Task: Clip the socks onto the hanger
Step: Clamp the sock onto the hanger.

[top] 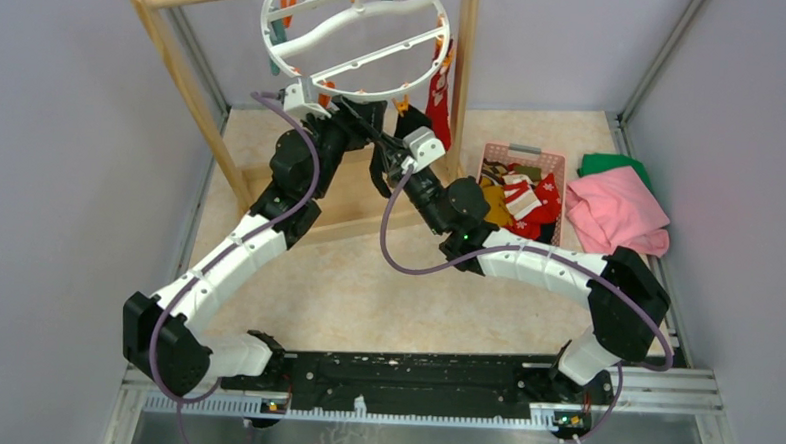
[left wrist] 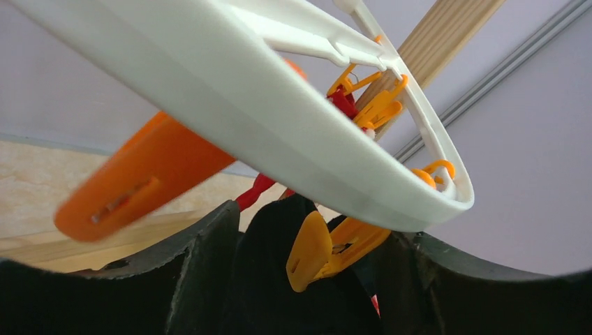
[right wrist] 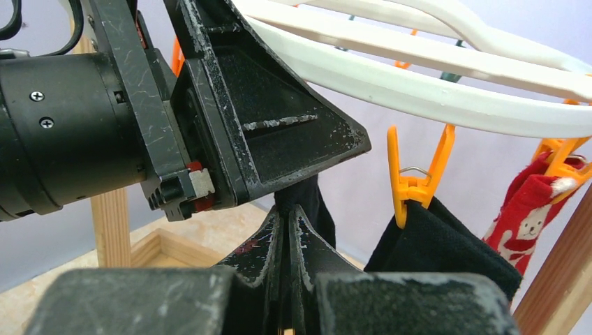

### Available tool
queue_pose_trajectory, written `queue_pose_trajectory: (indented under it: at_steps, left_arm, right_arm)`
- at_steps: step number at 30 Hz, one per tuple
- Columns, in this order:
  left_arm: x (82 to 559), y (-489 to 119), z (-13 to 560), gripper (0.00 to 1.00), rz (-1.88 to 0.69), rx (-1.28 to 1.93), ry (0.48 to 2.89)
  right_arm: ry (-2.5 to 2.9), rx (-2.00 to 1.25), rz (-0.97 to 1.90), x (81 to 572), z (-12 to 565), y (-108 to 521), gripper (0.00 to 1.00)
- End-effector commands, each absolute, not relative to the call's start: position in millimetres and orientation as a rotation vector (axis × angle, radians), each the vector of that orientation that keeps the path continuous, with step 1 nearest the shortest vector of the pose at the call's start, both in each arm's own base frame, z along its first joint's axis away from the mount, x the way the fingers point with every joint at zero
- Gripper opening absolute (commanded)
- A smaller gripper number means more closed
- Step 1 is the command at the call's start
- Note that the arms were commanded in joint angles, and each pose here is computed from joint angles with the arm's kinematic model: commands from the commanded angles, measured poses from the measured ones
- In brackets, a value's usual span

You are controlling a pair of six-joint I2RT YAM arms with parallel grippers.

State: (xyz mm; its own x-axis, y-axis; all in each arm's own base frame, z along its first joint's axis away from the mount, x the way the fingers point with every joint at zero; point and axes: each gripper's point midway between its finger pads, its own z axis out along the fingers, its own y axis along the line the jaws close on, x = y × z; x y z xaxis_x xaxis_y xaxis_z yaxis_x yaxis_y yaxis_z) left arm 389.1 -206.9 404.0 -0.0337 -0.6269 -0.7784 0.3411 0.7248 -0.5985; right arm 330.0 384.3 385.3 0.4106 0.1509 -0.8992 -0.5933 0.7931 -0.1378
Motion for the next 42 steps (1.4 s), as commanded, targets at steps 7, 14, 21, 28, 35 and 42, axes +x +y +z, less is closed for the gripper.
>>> queue_pose_trajectory:
  at_steps: [7,14,21,28,35,42]
  left_arm:
    - [358,-200,440,0.87,-0.864,-0.196,1.278]
    - [312,-209,439,0.99,-0.956,0.006,1.210]
    - [264,-227,406,0.99,-1.035,0.269,1.212]
    - [219,-230,342,0.99,-1.022,0.526,1.190]
    - [188,-225,257,0.99,-1.020,0.638,1.166]
    - [193,-219,214,0.99,-0.961,0.631,1.225]
  right_arm:
    - [0.991,-0.384,0.502,319,410,365,0.02]
    - [0.979,-0.359,0.494,312,408,344,0.09]
    - [0.981,-0.310,0.477,314,410,306,0.29]
    - [0.991,-0.388,0.519,295,393,271,0.55]
    - [1.036,-0.325,0.597,291,365,218,0.80]
    - [1.152,-0.247,0.718,305,329,192,0.85]
